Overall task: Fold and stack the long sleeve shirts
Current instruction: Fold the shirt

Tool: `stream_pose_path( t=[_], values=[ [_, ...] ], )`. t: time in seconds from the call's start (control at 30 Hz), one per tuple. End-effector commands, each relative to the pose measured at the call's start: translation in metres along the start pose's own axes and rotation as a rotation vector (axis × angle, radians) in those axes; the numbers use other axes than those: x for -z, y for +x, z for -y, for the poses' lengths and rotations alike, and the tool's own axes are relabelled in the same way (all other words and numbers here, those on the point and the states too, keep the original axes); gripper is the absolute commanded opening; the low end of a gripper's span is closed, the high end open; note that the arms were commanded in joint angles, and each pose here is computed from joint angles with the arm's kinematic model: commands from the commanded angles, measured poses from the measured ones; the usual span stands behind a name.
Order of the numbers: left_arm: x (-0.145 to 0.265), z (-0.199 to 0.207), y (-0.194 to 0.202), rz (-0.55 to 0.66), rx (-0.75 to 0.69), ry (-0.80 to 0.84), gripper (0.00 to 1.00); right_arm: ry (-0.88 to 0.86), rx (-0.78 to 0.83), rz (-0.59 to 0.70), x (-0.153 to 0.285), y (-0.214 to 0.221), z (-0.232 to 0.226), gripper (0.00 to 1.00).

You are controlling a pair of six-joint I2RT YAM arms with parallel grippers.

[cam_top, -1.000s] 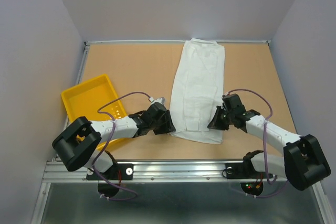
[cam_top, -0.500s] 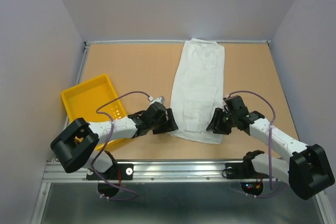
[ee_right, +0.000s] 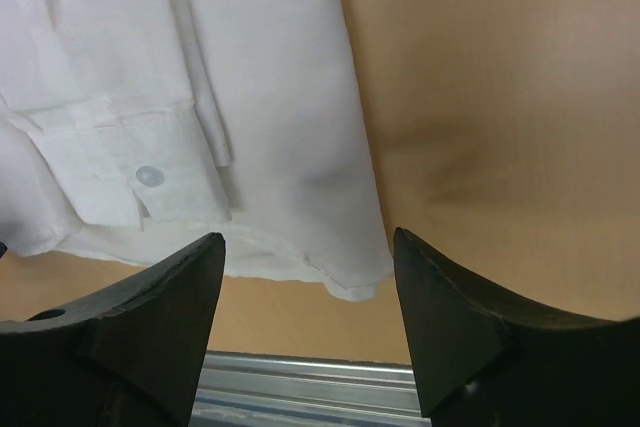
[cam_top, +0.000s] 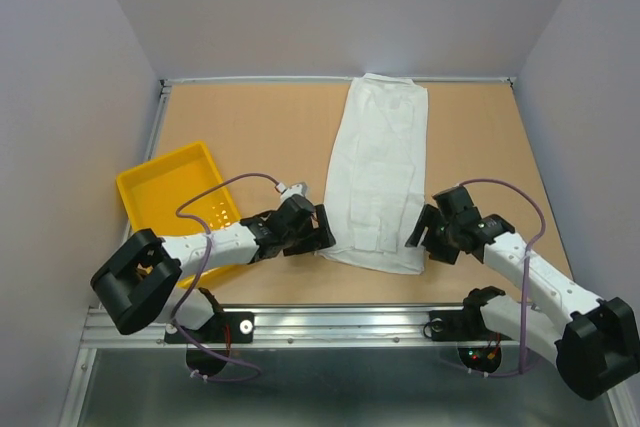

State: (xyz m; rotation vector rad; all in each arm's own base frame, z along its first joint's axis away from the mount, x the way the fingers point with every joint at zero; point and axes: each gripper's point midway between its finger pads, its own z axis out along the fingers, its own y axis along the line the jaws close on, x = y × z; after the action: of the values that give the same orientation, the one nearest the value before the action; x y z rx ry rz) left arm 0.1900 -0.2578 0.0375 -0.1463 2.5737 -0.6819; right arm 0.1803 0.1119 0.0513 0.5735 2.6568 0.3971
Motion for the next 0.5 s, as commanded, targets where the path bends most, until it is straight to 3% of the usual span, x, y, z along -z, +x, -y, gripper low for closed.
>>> stream_pose_path(
  t=[0.0,0.27,0.33,0.43,0.47],
  values=[
    [-0.006,-0.002,0.006,-0.044,-0.023,-0.031,0.81,0.065,-0.080,0.005,0.002,0.001,0.009,0.72],
    [-0.017,0.001,0.021,-0.133,-0.059,-0.018,0.55,0.057,-0.110,-0.081,-0.018,0.026,0.017,0.60],
    [-0.019,0.001,0.023,-0.146,-0.066,-0.017,0.43,0.047,-0.111,-0.102,-0.022,0.033,0.018,0.54],
    [-0.016,0.003,0.026,-0.160,-0.062,-0.004,0.21,0.029,-0.108,-0.139,-0.024,0.042,0.018,0.34],
    [-0.015,0.001,0.030,-0.174,-0.057,-0.001,0.19,0.018,-0.101,-0.151,-0.024,0.045,0.018,0.26]
  ],
)
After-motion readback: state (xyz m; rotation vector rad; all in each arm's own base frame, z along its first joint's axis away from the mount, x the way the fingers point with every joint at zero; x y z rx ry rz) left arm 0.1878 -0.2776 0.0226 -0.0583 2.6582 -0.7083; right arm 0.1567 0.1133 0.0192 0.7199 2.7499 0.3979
